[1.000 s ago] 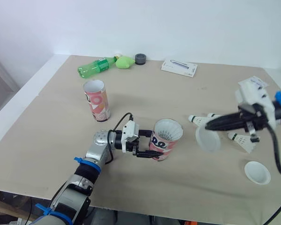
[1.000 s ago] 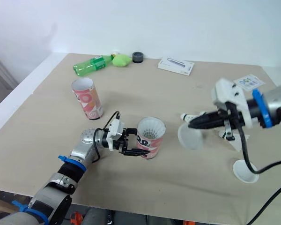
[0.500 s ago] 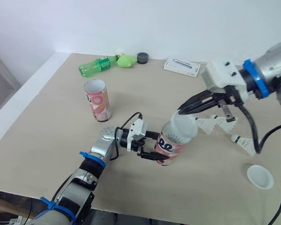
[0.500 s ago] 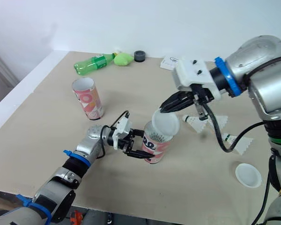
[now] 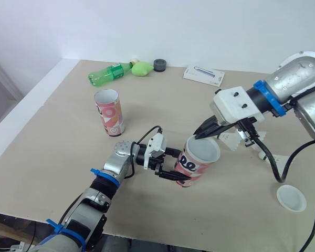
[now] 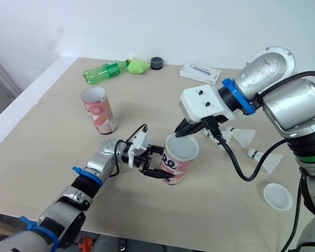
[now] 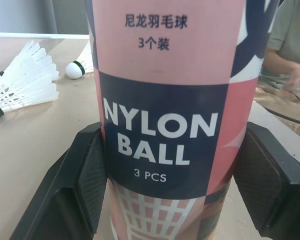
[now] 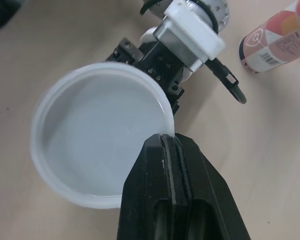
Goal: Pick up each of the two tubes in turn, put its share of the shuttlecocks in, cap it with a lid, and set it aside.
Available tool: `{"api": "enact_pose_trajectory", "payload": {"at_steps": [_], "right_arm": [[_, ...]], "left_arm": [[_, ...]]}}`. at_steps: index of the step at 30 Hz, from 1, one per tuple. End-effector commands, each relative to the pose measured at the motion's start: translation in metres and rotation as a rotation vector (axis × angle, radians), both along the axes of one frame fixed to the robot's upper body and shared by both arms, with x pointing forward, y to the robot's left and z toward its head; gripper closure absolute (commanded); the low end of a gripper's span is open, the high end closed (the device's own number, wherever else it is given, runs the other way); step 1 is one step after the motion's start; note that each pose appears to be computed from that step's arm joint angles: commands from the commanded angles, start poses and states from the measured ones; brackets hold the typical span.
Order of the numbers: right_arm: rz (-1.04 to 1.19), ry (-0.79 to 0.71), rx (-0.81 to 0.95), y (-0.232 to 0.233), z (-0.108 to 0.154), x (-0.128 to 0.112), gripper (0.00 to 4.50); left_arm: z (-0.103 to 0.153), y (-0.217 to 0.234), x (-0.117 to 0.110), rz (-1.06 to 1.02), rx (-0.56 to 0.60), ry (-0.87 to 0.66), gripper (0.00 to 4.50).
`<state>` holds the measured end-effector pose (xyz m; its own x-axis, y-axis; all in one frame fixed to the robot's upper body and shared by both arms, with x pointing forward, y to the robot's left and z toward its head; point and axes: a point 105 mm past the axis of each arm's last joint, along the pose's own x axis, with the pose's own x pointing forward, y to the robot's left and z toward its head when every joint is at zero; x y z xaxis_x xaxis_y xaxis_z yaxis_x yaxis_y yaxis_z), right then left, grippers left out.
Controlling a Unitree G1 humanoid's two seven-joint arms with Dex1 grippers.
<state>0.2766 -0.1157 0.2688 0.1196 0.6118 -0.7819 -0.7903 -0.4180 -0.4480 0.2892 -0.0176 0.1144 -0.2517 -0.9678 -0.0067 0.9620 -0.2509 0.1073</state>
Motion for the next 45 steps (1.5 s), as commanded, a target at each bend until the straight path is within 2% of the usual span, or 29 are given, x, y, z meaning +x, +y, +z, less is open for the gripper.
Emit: {"api": "enact_pose_trajectory", "payload": {"at_steps": [1, 11, 17, 18, 19, 23, 30, 36, 39, 40, 41, 43, 45], "right_arm": [[0.046, -0.03, -0.089, -0.001, -0.004, -0.004, 4.45], [0.11, -0.039, -0.119, 0.007, -0.016, -0.012, 4.45], [0.099, -0.029, -0.024, 0.019, -0.013, -0.006, 4.45], [0.088, -0.028, 0.001, 0.022, -0.01, -0.004, 3.82], [0.081, -0.022, 0.021, 0.024, -0.006, -0.003, 3.59], [0.022, -0.015, 0.098, 0.028, 0.012, 0.005, 1.93], [-0.019, -0.022, 0.185, 0.023, 0.044, 0.009, 1.93], [-0.006, 0.038, 0.195, 0.008, 0.051, -0.01, 1.93], [-0.037, 0.062, 0.155, -0.001, 0.041, -0.012, 2.87], [-0.039, 0.073, 0.147, -0.003, 0.037, -0.014, 2.87], [-0.037, 0.086, 0.145, -0.004, 0.035, -0.015, 3.54], [-0.032, 0.101, 0.143, -0.004, 0.032, -0.018, 4.2], [-0.015, 0.12, 0.129, -0.004, 0.029, -0.025, 4.38]], "left_arm": [[-0.038, 0.003, -0.012, -0.026, 0.134, 0.087, 1.27], [-0.036, 0.001, -0.01, -0.011, 0.122, 0.087, 1.27], [-0.036, 0.001, -0.01, -0.008, 0.119, 0.087, 1.27], [-0.036, 0.001, -0.01, -0.007, 0.119, 0.088, 1.27], [-0.036, 0.001, -0.01, -0.007, 0.12, 0.088, 1.27], [-0.036, 0.002, -0.01, -0.007, 0.122, 0.09, 1.27], [-0.036, 0.002, -0.009, -0.006, 0.12, 0.091, 1.27], [-0.036, 0.002, -0.009, -0.001, 0.118, 0.089, 1.27], [-0.036, 0.002, -0.009, 0.0, 0.116, 0.089, 1.27], [-0.036, 0.001, -0.009, 0.0, 0.115, 0.089, 1.27], [-0.036, 0.001, -0.009, 0.0, 0.115, 0.09, 1.27], [-0.037, 0.001, -0.009, -0.001, 0.116, 0.091, 1.27], [-0.037, 0.001, -0.009, -0.001, 0.116, 0.09, 1.27]]}}
